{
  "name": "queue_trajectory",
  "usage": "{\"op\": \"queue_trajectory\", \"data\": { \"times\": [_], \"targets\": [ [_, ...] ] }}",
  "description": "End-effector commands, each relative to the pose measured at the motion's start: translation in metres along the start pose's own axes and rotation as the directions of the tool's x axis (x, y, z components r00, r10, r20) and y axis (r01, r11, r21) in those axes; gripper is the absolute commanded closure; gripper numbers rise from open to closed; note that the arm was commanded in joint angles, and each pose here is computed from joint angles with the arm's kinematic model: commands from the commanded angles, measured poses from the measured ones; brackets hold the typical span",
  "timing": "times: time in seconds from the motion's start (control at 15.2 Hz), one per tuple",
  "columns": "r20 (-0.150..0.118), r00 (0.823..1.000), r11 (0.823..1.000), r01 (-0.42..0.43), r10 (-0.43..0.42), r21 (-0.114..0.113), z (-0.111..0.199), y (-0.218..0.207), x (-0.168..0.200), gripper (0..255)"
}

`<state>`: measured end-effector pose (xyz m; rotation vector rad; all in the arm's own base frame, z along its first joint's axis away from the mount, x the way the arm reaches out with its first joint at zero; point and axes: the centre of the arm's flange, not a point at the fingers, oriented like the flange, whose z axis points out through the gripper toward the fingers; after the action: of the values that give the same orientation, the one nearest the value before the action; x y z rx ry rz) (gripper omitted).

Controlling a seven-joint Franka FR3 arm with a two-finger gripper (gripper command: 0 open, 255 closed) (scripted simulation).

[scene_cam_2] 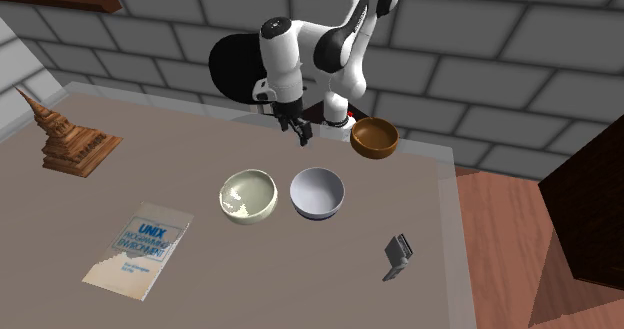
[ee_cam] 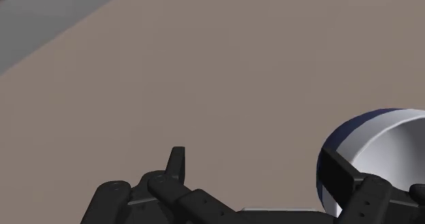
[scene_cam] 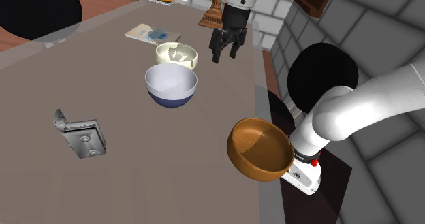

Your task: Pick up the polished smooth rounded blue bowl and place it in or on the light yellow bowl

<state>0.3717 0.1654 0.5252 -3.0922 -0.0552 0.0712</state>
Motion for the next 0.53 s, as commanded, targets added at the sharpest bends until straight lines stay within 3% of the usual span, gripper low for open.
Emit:
{"op": "queue_trajectory", "data": {
  "times": [0.0, 0.46],
  "targets": [
    [-0.001, 1.0, 1.0, -0.01, 0.01, 0.016, 0.009, -0.021, 0.014, 0],
    [-0.001, 0.999, 0.997, -0.04, 0.04, 0.061, 0.038, -0.081, 0.054, 0]
  ]
}}
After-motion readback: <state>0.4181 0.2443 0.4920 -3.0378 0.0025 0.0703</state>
